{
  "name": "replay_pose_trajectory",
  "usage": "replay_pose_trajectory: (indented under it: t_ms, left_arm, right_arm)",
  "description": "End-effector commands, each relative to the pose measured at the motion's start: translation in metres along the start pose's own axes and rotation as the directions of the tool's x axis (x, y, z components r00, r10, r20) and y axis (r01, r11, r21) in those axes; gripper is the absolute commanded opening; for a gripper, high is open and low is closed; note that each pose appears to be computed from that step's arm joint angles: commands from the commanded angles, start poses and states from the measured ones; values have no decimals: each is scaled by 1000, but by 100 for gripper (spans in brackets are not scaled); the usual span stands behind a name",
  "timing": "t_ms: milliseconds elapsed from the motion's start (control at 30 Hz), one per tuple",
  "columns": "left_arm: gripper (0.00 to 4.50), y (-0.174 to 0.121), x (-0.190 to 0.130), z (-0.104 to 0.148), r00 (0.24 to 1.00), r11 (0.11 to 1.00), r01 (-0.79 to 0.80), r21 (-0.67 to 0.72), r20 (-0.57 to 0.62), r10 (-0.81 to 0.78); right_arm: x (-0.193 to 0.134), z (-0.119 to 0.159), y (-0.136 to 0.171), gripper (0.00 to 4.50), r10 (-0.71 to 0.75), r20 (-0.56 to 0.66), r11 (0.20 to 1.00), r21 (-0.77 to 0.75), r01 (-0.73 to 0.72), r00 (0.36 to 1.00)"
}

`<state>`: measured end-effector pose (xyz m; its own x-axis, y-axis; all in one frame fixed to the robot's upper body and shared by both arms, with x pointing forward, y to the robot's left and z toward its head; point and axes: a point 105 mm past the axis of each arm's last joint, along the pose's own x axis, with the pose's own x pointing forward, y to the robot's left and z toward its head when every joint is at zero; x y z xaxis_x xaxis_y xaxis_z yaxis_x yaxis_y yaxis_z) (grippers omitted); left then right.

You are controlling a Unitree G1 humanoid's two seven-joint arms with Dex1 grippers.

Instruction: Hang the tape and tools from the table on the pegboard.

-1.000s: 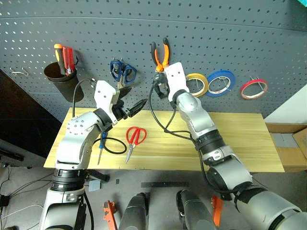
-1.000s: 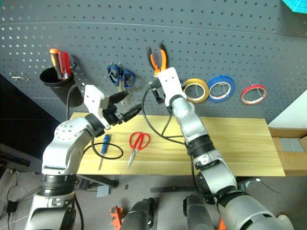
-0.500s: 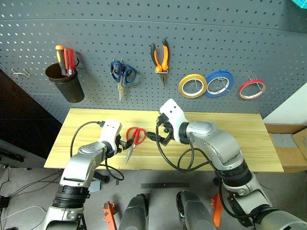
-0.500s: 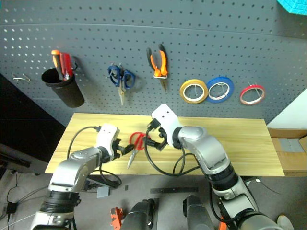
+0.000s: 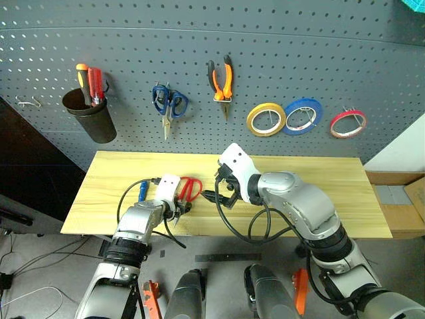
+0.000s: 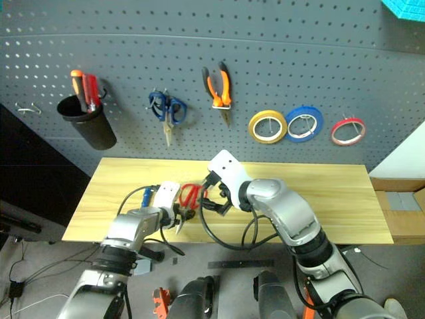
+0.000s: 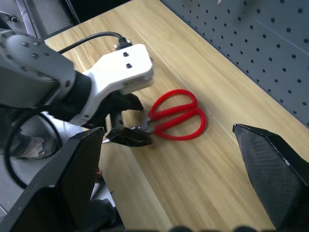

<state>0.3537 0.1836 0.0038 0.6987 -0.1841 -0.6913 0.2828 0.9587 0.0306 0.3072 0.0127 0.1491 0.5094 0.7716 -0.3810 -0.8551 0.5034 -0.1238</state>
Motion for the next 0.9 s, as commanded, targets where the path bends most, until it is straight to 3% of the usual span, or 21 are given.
replay_pose_trajectory:
  t_ms: [33, 200, 233, 500, 633, 900]
  left_arm:
    - [289, 5, 1, -2, 1000, 1000, -12, -22, 5, 12]
    - [116, 6, 1, 0, 999, 1000, -7, -10, 33, 8]
    - [108, 6, 1, 1, 999, 1000, -5, -3, 44, 5]
    - [108, 7, -15, 21, 981, 1000, 3, 20, 193, -7]
    - [108, 15, -54, 59, 885, 997, -69, 30, 464, 48]
    - [108, 4, -109, 77, 746, 966, -180, 184, 666, 12]
  right_arm:
    - [-5, 13, 4, 450, 3, 46, 999, -39, -1, 999]
    - [-8, 11, 2, 450, -2, 38, 999, -41, 3, 999]
    - [-8, 10, 1, 450, -3, 35, 999, -41, 5, 999]
    - [-25, 15, -11, 450, -34, 64, 997, -70, 38, 997]
    - [-44, 29, -16, 450, -57, 155, 988, -132, 78, 986]
    - [-58, 43, -4, 450, 39, 270, 966, -256, 33, 962]
